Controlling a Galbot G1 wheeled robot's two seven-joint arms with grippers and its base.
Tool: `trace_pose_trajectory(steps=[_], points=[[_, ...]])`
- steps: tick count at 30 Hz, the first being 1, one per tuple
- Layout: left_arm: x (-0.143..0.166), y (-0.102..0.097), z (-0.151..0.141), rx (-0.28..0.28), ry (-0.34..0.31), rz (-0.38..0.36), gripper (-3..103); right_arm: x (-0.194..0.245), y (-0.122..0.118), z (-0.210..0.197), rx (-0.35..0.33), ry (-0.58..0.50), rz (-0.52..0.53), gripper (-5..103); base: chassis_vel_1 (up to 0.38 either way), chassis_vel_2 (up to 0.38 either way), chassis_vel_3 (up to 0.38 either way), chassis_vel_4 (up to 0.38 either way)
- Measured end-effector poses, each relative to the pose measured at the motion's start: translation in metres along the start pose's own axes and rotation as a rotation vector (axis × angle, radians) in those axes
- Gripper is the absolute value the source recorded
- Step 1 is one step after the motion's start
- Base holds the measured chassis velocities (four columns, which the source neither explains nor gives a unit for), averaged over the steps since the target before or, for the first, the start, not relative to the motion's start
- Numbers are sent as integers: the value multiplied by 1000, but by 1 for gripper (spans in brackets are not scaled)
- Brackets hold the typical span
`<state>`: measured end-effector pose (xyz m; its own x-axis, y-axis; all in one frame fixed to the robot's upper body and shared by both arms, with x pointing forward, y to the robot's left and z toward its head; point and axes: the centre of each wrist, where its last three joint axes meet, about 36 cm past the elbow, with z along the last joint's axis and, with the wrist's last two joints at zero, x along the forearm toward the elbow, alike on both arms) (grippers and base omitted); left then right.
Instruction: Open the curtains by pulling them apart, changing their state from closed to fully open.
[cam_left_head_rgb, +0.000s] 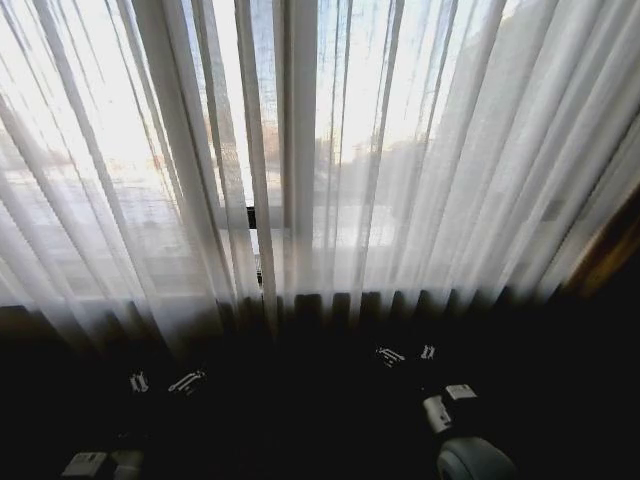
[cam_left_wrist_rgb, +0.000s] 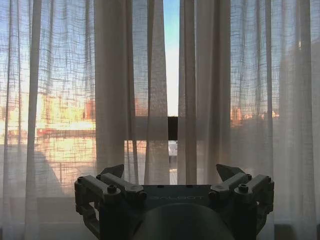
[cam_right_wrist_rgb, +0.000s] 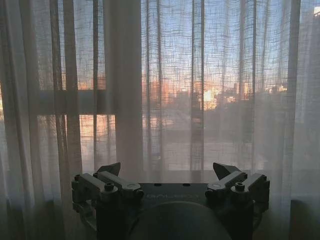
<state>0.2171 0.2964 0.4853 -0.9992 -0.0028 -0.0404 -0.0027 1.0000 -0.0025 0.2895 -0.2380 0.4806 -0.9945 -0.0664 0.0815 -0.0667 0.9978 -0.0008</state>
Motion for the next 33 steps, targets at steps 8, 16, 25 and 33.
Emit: trace_pose_trajectory(steps=[8, 16, 25, 33], points=[[0, 0, 0, 0, -2, 1, 100, 0, 0, 1, -1, -1, -1, 100, -12, 267, 12, -266], [1, -2, 1, 0, -11, 2, 100, 0, 0, 3, -4, -3, 0, 100, 9, 259, -11, -246], [3, -2, 0, 1, -17, 3, 100, 0, 0, 4, -5, -6, -2, 100, -88, 278, 76, -264], [3, -2, 1, 2, -19, 5, 100, 0, 2, 7, 7, -6, -7, 100, -138, 293, 136, -299]])
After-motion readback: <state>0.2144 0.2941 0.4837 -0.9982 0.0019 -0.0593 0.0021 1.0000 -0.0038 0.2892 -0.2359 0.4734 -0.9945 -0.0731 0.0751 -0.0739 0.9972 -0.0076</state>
